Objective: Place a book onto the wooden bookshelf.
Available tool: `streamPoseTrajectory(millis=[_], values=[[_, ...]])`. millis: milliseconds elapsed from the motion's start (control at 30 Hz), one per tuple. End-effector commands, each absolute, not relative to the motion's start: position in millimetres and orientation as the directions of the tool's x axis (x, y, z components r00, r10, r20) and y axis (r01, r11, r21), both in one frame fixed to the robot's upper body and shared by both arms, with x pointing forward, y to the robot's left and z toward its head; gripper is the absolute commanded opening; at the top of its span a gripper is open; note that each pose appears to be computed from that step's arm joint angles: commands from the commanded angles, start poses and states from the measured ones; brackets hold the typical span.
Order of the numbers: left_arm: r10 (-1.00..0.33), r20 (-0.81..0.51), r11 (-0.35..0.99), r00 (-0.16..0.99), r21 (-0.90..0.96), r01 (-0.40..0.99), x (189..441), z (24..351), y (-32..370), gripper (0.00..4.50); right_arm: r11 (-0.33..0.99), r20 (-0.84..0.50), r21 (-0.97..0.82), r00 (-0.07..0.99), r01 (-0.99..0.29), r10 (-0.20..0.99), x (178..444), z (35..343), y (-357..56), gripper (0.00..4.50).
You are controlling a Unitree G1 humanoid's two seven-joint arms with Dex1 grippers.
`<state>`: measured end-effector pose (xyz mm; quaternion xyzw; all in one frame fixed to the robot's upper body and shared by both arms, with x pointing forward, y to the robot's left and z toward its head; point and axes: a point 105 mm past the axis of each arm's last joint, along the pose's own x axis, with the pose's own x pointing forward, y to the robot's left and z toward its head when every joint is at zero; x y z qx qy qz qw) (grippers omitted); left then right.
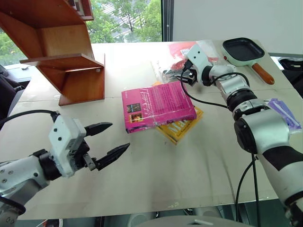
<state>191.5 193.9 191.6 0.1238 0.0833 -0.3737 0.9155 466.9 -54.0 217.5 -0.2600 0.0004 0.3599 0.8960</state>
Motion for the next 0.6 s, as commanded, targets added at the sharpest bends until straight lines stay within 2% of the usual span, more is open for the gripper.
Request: streamPoseTrajectory(millis=[33,133,333,600], values=[[-0.667,-0.220,0.685,0.712,0.194,0.702,189,198,190,4.50,0.604,-0.141,-0.516,0.756,-0.607,0.640,468,234,-42,1.11],[-0.662,-0.220,0.690,0.717,0.193,0.697,190,197,190,4.50,0.602,-0.142,-0.530,0.762,-0.598,0.632,468,230,-36,0.01],[-0.661,-0.218,0.694,0.718,0.186,0.695,187,195,186,4.50,0.576,-0.172,-0.599,0.792,-0.556,0.586,469,220,-26,0.01],[-0.615,-0.251,0.730,0.748,0.177,0.660,177,185,192,4.50,0.483,-0.285,-0.632,0.762,-0.606,0.581,465,200,-18,0.01]])
